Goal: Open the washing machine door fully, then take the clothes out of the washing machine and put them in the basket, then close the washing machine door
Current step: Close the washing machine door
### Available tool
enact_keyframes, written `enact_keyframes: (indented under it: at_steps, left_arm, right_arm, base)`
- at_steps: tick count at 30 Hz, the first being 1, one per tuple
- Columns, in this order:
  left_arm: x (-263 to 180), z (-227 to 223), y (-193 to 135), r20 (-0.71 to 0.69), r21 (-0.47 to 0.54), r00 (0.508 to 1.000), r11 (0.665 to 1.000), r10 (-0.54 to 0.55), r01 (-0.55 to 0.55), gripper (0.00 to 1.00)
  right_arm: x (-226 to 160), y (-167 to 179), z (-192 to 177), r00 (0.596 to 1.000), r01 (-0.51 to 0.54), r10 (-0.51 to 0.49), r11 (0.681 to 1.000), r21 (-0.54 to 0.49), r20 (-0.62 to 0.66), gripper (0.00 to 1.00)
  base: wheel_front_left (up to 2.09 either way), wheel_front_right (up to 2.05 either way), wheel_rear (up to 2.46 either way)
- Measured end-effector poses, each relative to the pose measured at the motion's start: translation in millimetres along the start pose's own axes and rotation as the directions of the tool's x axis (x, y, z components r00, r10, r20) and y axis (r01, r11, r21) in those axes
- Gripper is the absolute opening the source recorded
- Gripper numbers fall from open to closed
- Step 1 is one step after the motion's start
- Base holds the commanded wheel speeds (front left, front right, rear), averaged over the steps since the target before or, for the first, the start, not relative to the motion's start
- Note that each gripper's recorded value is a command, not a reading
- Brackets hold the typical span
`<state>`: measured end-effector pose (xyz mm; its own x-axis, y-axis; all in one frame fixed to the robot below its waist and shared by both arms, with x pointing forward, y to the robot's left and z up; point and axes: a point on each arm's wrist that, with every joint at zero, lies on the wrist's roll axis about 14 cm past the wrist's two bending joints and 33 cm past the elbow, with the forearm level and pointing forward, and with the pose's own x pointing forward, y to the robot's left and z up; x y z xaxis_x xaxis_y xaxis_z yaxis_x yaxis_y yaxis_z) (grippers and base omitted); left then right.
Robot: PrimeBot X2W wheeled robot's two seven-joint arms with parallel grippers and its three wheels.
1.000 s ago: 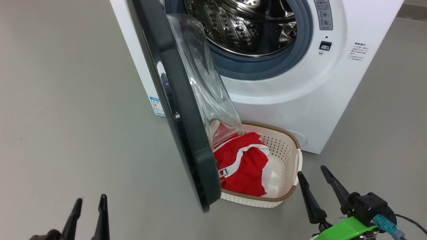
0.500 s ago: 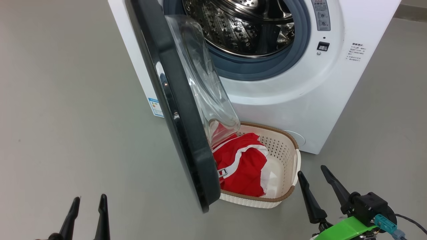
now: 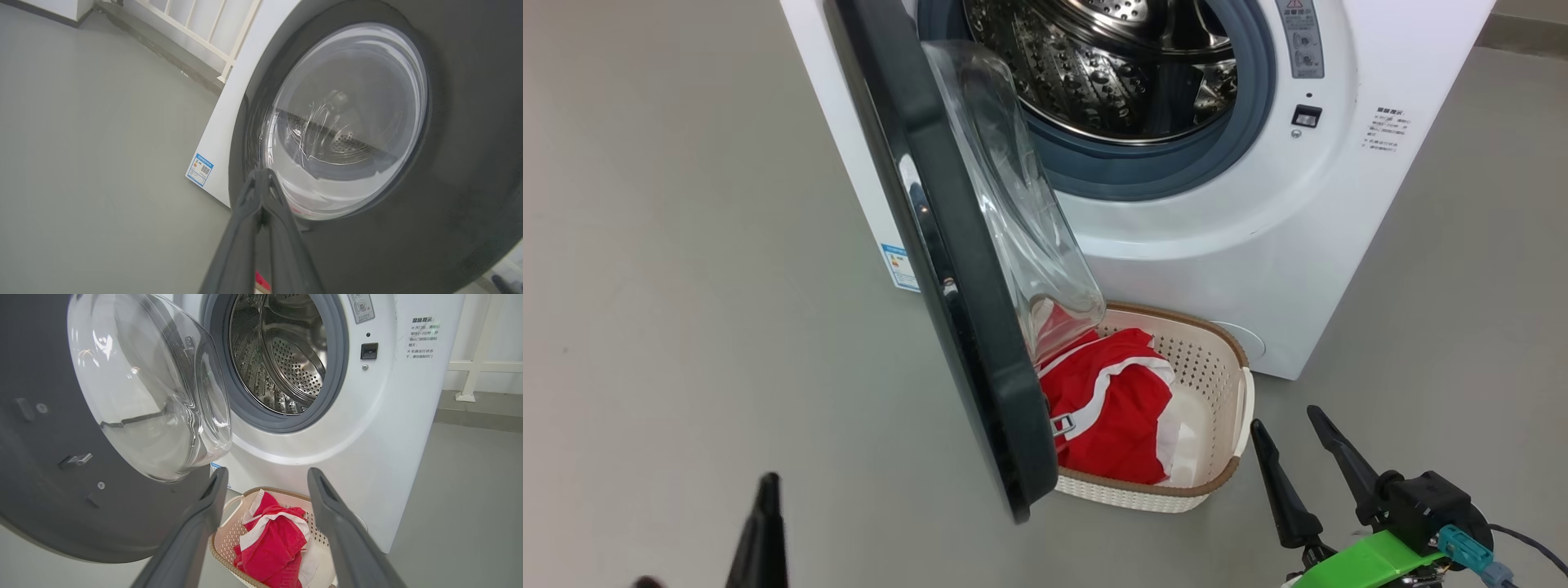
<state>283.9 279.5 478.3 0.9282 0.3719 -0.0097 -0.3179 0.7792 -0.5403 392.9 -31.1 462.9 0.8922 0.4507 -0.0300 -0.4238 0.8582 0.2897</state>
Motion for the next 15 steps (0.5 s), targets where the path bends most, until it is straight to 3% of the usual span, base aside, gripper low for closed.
enact_keyframes:
  at_steps: [2,4,8,9,12,15]
  left_arm:
    - [2.8,7.0,1.8,0.034,-0.187,0.999,0.982,0.033,-0.026,0.0]
    - [6.0,12.2,-0.8,0.056,-0.355,0.997,0.934,0.052,-0.029,0.0]
    - [15.7,17.5,-25.4,0.05,-0.675,0.999,0.738,0.014,0.023,0.0]
    - [18.5,19.7,-29.6,0.034,-0.726,0.999,0.687,-0.011,0.033,0.0]
    - [22.8,23.4,-38.4,-0.027,-0.803,0.993,0.594,-0.113,0.046,0.0]
    - [22.8,19.4,-51.0,-0.095,-0.825,0.969,0.563,-0.228,0.052,0.0]
  right_arm:
    - [-0.5,-0.3,0.4,1.0,0.001,-0.001,1.0,0.0,0.001,1.0]
    - [-1.1,-0.7,0.6,1.0,0.003,-0.003,1.0,-0.001,0.002,1.0]
    - [-2.6,-2.2,1.0,1.0,0.009,-0.009,1.0,0.0,0.003,1.0]
    - [-3.0,-2.9,1.0,1.0,0.011,-0.011,1.0,-0.001,0.003,1.0]
    - [-4.5,-4.9,1.3,1.0,0.018,-0.018,1.0,0.0,0.004,1.0]
    - [-6.8,-7.6,2.2,1.0,0.027,-0.027,1.0,0.0,0.007,1.0]
  base:
    - [0.0,0.0,0.0]
    - [0.0,0.0,0.0]
    - [0.0,0.0,0.0]
    - [0.0,0.0,0.0]
    - [0.0,0.0,0.0]
    - [0.0,0.0,0.0]
